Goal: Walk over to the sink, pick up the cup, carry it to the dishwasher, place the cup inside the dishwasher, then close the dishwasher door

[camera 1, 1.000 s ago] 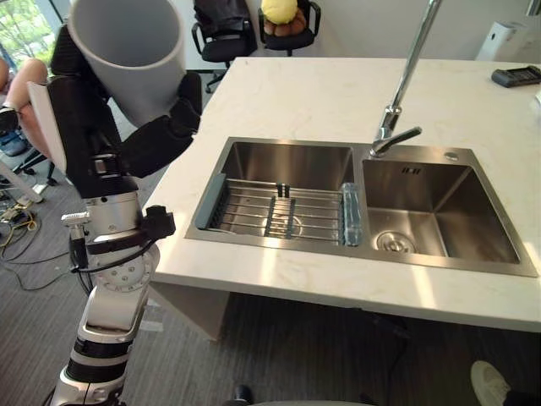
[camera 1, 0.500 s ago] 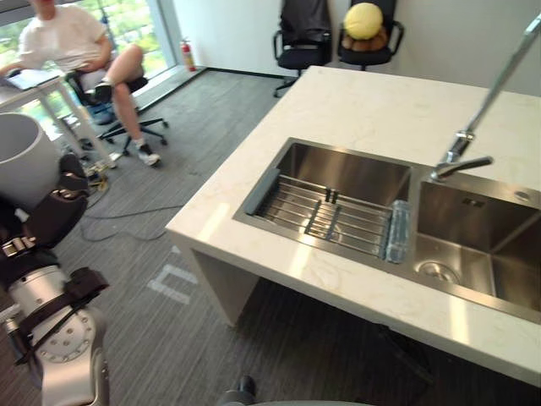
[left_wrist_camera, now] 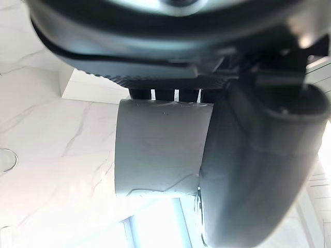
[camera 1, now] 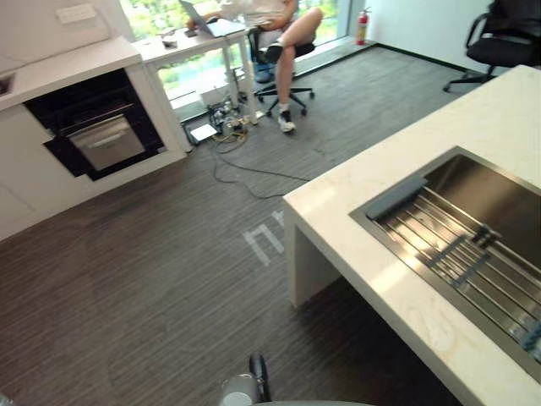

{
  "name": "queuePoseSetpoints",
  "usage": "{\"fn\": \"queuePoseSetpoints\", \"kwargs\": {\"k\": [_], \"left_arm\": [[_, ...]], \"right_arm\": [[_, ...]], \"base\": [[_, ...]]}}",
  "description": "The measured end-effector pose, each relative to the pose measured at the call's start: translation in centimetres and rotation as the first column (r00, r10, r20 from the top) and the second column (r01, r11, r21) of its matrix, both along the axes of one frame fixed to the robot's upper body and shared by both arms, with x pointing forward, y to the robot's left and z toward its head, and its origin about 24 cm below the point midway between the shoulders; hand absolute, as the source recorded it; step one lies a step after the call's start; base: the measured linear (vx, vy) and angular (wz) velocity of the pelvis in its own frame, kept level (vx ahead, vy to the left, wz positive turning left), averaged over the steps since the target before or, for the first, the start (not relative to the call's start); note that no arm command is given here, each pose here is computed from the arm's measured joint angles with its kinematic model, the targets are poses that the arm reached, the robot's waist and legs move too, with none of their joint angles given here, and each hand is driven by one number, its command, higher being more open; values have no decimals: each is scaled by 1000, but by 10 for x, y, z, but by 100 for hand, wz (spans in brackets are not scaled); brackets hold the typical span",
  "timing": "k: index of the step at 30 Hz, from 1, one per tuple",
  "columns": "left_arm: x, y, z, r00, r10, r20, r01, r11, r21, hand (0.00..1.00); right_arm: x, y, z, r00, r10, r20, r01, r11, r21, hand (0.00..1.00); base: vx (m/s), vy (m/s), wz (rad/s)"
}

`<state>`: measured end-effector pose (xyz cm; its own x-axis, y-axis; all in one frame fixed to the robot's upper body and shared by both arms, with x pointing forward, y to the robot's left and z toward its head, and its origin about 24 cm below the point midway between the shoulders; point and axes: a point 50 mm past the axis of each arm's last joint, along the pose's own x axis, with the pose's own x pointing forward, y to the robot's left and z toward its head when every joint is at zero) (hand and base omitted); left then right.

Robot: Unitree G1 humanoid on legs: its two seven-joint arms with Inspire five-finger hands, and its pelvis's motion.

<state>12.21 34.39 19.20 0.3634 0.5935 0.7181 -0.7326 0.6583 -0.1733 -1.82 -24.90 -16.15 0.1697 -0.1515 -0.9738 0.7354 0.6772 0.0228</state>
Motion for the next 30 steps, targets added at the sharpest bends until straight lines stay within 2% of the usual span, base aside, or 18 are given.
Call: {"fn": "queuePoseSetpoints", "kwargs": {"k": [4,10,15,17,19,21,23,25,26,27,28,30], "left_arm": [[18,0,-17,997,-28,-76,20,995,-96,0],[24,6,-4,988,-8,-157,3,1000,-31,0],[30,4,15,992,-35,-118,41,998,49,0],[39,1,8,994,-73,-84,74,997,6,0],[59,-14,-13,979,-182,-92,174,981,-89,0],[82,-57,-58,904,-392,-169,346,905,-247,0],[85,-75,-75,866,-460,-197,391,868,-307,0],[86,-104,-96,803,-554,-219,448,804,-391,0],[88,-112,-92,790,-577,-209,478,792,-379,0],[89,-121,-90,776,-599,-196,505,778,-374,0],[89,-140,-87,744,-646,-171,559,741,-371,0],[87,-151,-81,728,-666,-165,595,733,-330,0]], "right_arm": [[13,-2,0,994,-87,63,87,996,8,100],[12,-1,-3,979,-198,46,197,980,32,100],[13,-7,-1,984,-170,59,170,985,-8,100],[24,-8,1,984,-148,102,151,988,-15,100],[28,-5,1,981,-143,133,145,989,-6,100],[27,5,-2,982,-127,138,126,992,18,100],[28,10,-3,985,-104,136,101,995,25,100],[39,25,-6,990,-33,140,26,999,46,100],[44,40,-9,990,-13,139,2,997,79,100],[45,44,-9,990,-5,138,-7,996,86,100],[46,39,-8,992,6,130,-16,997,78,100],[54,35,-6,991,40,128,-49,997,67,100]], "base": [[36,9,57],[118,93,20],[173,60,60],[183,4,129],[117,-10,184],[106,-81,248],[87,-140,164],[56,-207,177],[56,-166,178],[126,-168,176],[165,-215,118],[143,-187,28]]}}
